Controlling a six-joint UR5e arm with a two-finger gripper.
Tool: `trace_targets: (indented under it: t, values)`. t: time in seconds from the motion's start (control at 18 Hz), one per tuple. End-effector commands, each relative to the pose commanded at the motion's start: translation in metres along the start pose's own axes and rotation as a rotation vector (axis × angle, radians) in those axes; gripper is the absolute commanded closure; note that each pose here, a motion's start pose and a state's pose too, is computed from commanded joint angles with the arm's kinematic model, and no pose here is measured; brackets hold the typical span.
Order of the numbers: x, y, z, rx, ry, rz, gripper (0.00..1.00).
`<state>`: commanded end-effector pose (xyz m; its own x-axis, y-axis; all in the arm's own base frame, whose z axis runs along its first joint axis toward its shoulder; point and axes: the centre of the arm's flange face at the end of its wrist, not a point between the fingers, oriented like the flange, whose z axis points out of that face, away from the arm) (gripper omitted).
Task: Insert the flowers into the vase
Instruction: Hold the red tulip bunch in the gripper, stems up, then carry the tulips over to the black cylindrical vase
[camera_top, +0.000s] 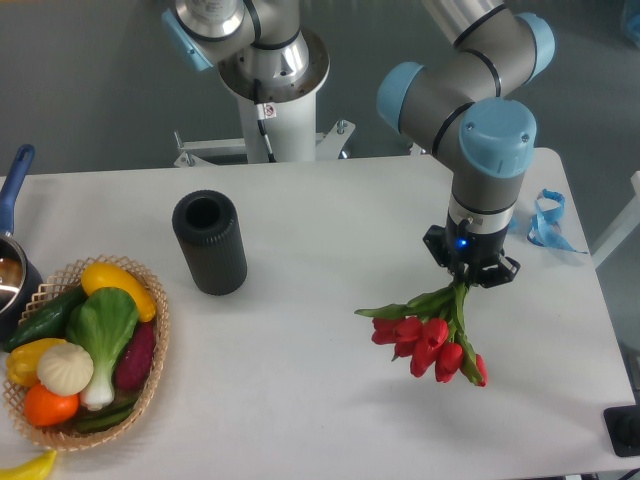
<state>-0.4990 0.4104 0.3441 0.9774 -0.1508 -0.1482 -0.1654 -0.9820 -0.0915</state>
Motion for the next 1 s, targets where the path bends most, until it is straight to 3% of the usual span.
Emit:
trace_targets:
  t: [0.56, 0.89, 1.0]
  values:
    - [0.035, -0.043, -0.072, 0.215, -0.024, -0.139, 1.00]
    - [0.071, -0.078, -0.107, 0.562, 0.062, -0.161, 1.00]
    - [0.084, -0.090, -0.112, 0.756, 0.161, -0.172, 1.00]
